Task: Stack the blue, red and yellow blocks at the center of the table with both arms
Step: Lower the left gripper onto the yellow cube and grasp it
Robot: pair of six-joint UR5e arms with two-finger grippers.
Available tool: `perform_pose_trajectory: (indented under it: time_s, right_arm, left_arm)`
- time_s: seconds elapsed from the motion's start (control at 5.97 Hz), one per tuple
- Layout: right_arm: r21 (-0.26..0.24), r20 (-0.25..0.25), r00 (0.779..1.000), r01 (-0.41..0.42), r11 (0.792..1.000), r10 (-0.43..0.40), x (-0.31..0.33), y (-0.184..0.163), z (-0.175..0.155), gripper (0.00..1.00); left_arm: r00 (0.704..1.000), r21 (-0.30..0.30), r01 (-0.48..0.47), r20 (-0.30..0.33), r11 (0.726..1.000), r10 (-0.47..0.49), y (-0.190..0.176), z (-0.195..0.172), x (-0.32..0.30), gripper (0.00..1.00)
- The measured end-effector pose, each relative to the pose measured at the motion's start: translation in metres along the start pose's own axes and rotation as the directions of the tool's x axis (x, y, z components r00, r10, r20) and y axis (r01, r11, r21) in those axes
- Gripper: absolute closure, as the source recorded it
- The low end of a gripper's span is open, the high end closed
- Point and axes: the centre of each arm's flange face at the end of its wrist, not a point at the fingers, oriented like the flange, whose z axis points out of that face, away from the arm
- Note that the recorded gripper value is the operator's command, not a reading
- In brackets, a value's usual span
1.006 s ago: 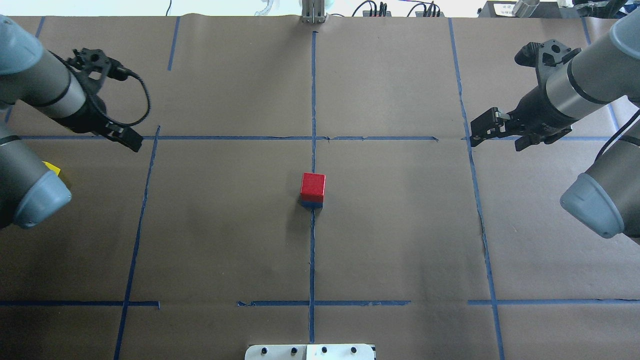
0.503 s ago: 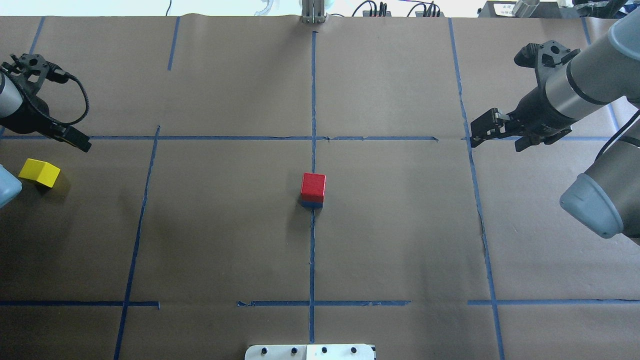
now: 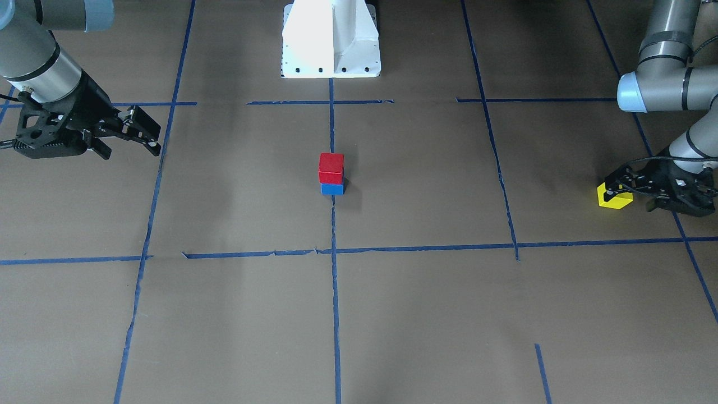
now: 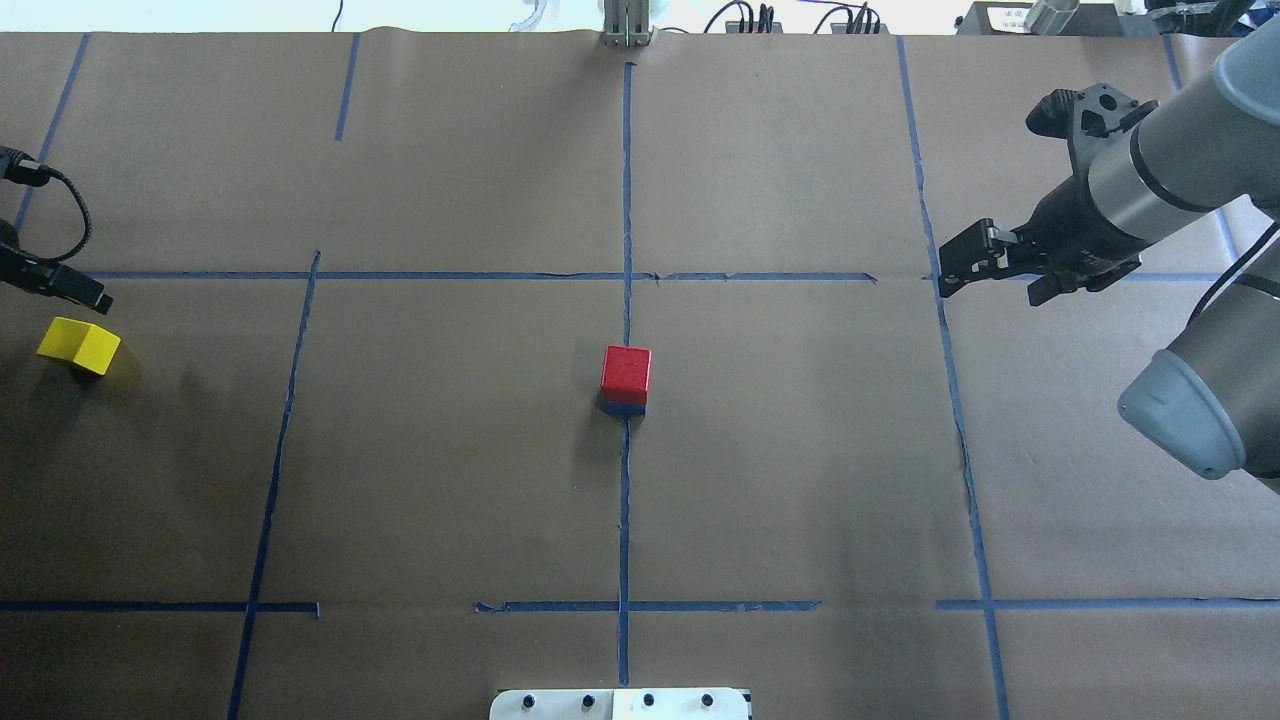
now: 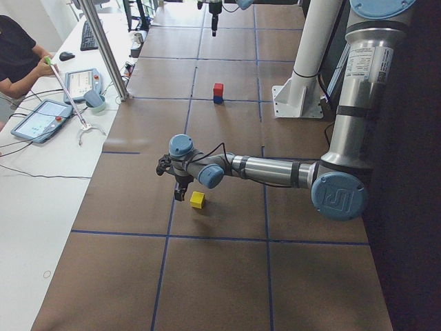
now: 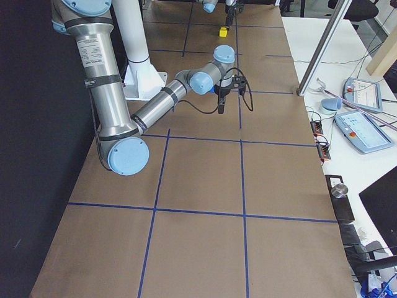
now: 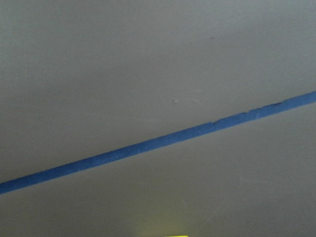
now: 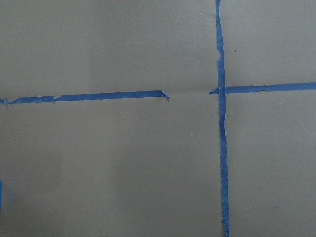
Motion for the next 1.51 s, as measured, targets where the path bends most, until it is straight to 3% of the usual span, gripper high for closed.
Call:
perform_pose_trajectory:
  time_s: [0.5, 1.17, 1.34, 1.51]
  right_arm:
    - [-0.004, -0.001, 1.000, 0.006, 1.000, -0.006, -0.001, 0.001, 0.003, 0.00]
    - [-0.006, -0.002, 1.000, 0.008, 1.000, -0.008, -0.001, 0.000, 0.003, 0.00]
    - [-0.005, -0.002, 1.000, 0.007, 1.000, -0.007, -0.001, 0.001, 0.003, 0.00]
    - [-0.005, -0.001, 1.000, 0.005, 1.000, -0.006, -0.001, 0.001, 0.003, 0.00]
  left_arm:
    - [0.993, -0.027, 0.116, 0.003, 0.993, -0.116, 0.018, 0.009, -0.013, 0.00]
    - [0.995, -0.066, 0.098, 0.007, 0.993, -0.098, 0.023, 0.030, -0.001, 0.00]
    - [0.996, -0.079, 0.088, 0.009, 0.993, -0.088, 0.026, 0.038, 0.001, 0.11]
    - [0.997, -0.091, 0.081, 0.010, 0.993, -0.080, 0.028, 0.045, 0.005, 0.47]
